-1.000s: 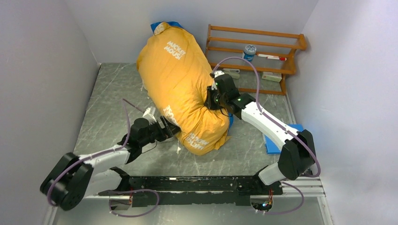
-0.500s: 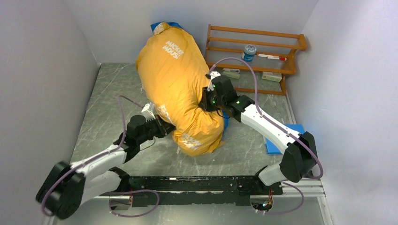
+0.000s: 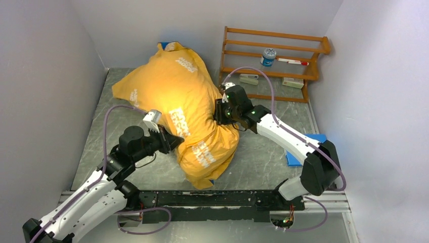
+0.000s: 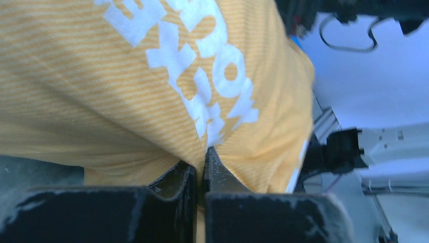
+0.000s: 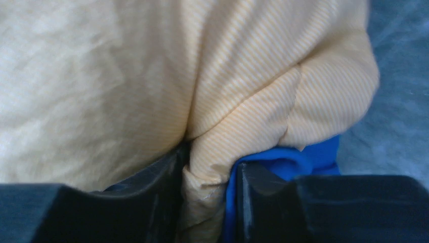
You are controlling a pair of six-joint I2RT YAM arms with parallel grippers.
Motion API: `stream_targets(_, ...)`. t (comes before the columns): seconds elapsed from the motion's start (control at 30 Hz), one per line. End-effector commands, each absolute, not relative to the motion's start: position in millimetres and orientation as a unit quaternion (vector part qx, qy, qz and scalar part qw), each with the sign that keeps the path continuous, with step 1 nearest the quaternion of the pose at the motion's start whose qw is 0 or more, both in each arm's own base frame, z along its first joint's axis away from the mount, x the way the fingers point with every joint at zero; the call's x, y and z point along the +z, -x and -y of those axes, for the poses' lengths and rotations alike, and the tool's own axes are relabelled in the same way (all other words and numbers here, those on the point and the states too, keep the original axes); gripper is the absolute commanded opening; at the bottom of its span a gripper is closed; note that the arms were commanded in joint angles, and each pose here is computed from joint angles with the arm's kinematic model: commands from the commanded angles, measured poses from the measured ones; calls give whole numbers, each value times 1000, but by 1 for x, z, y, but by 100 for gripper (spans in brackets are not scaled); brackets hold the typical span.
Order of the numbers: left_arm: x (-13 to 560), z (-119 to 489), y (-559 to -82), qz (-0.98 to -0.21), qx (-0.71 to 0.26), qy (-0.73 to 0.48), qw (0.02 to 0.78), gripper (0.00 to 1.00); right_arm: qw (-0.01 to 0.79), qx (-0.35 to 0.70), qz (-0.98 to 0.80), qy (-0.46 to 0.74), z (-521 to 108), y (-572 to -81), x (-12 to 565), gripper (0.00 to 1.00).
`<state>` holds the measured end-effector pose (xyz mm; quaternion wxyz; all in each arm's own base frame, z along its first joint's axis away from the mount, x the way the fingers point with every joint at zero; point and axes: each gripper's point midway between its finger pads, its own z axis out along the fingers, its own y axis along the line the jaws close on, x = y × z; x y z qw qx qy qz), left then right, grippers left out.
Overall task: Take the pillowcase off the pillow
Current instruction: Turn over the pillow at the center of the board, then remove the pillow from the pillowcase.
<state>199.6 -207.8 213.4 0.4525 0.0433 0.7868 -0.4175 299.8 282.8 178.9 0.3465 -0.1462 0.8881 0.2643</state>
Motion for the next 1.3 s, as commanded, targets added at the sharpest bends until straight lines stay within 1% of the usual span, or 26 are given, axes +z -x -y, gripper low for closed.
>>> stream_targets(0.0, 278, 234, -150, -724, -506, -154, 443, 5, 342, 135, -924, 106, -247, -321, 132, 51)
stream_targets(0.03, 269, 229, -152, -743, -482, -155, 437, 5, 329, 109, -934, 87, -230, -327, 125, 53)
stream_targets(0.07, 259, 221, -155, -765, -453, -149, 434, 12, 322, 93, -939, 72, -215, -331, 123, 57)
stream_targets(0.1, 254, 212, -159, -782, -423, -139, 437, 25, 330, 87, -937, 68, -206, -334, 131, 62)
stream_targets(0.13, 254, 203, -163, -792, -398, -131, 444, 41, 347, 81, -932, 62, -199, -335, 144, 67)
stream_targets(0.17, 253, 192, -166, -803, -371, -117, 452, 54, 368, 79, -925, 54, -193, -335, 161, 72)
stream_targets(0.2, 255, 182, -171, -810, -346, -98, 463, 63, 388, 85, -917, 48, -190, -333, 180, 76)
stream_targets(0.23, 257, 171, -176, -815, -322, -83, 475, 69, 413, 94, -905, 41, -186, -331, 201, 79)
stream_targets(0.3, 254, 154, -185, -826, -280, -44, 488, 77, 457, 114, -882, 17, -177, -322, 240, 83)
stream_targets(0.4, 236, 142, -191, -846, -242, -5, 475, 80, 504, 146, -851, -18, -160, -301, 278, 86)
stream_targets(0.5, 230, 156, -192, -843, -267, -21, 466, 80, 513, 221, -830, -12, -166, -273, 293, 87)
stream_targets(0.57, 235, 173, -194, -828, -306, -39, 469, 79, 493, 315, -809, 56, -196, -246, 300, 81)
stream_targets(0.6, 244, 182, -198, -813, -325, -48, 481, 78, 470, 367, -798, 88, -213, -231, 300, 75)
stream_targets(0.63, 251, 189, -202, -804, -335, -55, 488, 76, 445, 412, -787, 110, -228, -217, 299, 66)
stream_targets(0.67, 256, 194, -208, -798, -338, -59, 495, 75, 412, 452, -781, 123, -243, -204, 293, 62)
stream_targets(0.73, 261, 209, -225, -794, -338, -70, 500, 74, 373, 479, -782, 142, -264, -189, 273, 61)
stream_targets(0.83, 229, 240, -254, -826, -319, -97, 454, 72, 345, 394, -843, 125, -276, -180, 211, 71)
stream_targets(0.9, 191, 265, -267, -856, -310, -116, 397, 57, 329, 315, -886, 91, -262, -192, 167, 73)
stream_targets(0.93, 171, 275, -271, -868, -305, -119, 373, 53, 329, 250, -909, 50, -243, -202, 144, 75)
stream_targets(1.0, 141, 290, -271, -880, -308, -124, 341, 51, 349, 123, -929, -23, -198, -222, 109, 89)
stream_targets(1.03, 132, 295, -268, -881, -315, -123, 330, 53, 354, 84, -931, -42, -180, -231, 100, 95)
stream_targets(1.07, 126, 300, -261, -882, -325, -122, 320, 56, 354, 66, -931, -54, -168, -238, 93, 97)
stream_targets(1.1, 126, 305, -255, -877, -335, -125, 321, 59, 350, 72, -932, -60, -161, -247, 88, 96)
stream_targets(1.13, 129, 306, -250, -873, -341, -126, 325, 62, 326, 111, -937, -54, -163, -247, 81, 89)
stream_targets(1.23, 148, 304, -239, -865, -341, -135, 343, 67, 319, 179, -927, -77, -160, -263, 77, 64)
stream_targets(1.27, 155, 300, -237, -864, -334, -137, 350, 68, 320, 187, -926, -79, -160, -266, 76, 60)
